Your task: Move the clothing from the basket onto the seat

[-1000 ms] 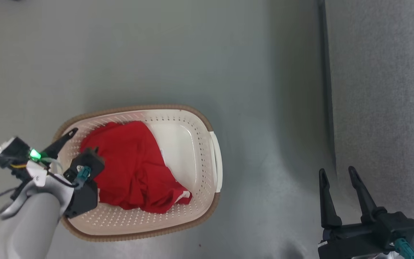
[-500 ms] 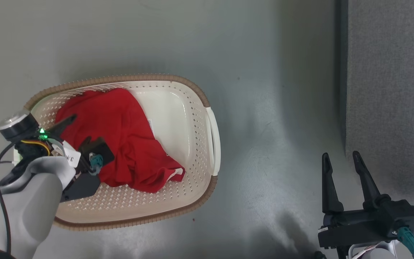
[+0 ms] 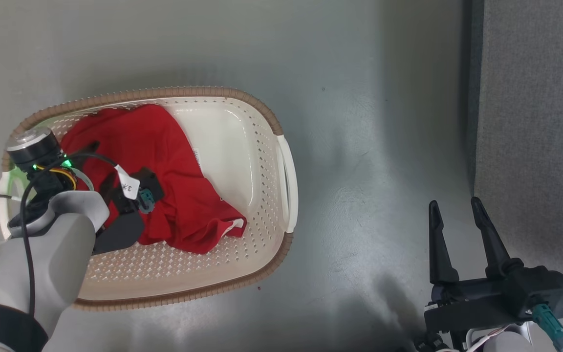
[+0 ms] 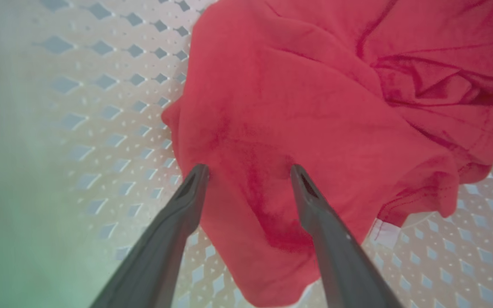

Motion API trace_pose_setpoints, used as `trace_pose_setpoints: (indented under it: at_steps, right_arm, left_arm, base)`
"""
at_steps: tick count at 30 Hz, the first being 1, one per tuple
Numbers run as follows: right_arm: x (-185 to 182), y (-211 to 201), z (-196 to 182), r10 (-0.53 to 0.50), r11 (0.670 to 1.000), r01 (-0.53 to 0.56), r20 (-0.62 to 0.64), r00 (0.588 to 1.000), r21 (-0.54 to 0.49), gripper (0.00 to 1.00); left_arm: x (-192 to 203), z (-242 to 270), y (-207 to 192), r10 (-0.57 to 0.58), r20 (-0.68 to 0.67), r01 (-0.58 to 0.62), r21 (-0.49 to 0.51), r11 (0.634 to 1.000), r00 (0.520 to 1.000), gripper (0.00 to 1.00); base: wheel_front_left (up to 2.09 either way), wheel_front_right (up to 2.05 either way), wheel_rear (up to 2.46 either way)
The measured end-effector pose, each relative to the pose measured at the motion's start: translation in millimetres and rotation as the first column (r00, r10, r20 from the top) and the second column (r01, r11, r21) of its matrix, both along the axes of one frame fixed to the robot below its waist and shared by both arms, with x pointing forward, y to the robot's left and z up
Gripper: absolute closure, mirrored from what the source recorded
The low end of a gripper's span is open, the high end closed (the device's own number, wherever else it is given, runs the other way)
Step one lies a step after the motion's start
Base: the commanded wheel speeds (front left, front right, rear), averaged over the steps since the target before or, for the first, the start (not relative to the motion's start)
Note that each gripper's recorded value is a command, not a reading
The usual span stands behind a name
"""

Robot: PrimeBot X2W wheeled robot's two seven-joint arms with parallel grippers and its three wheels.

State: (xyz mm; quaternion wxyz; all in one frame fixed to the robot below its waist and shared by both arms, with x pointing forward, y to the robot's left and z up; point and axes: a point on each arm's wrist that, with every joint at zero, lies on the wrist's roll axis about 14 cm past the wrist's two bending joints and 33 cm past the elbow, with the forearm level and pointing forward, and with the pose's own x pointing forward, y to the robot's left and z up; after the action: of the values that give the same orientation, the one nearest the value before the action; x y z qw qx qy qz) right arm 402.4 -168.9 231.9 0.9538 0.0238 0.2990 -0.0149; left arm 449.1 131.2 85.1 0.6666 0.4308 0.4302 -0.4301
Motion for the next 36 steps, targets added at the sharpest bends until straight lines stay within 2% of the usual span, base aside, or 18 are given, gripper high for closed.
trace_pose_setpoints:
  at_steps: [15, 21, 36]
  right_arm:
    - [-2, -4, 1, -0.009, 1.000, 0.008, -0.001, 1.000, -0.017, 0.00]
    - [-1, -5, 4, -0.006, 1.000, 0.006, 0.008, 1.000, -0.025, 0.00]
    - [-2, -7, 8, -0.016, 0.999, 0.016, 0.016, 1.000, -0.031, 0.00]
  left_arm:
    - [0, -12, -11, -0.043, -0.048, 0.046, 0.065, 0.997, 0.998, 0.00]
    - [-4, -15, -11, -0.093, -0.070, 0.100, 0.103, 0.990, 0.993, 0.00]
    - [-16, -17, -21, -0.122, -0.106, 0.133, 0.101, 0.986, 0.987, 0.00]
  base:
    - [0.00, 0.00, 0.00]
    - [0.00, 0.00, 0.00]
    - [0.00, 0.00, 0.00]
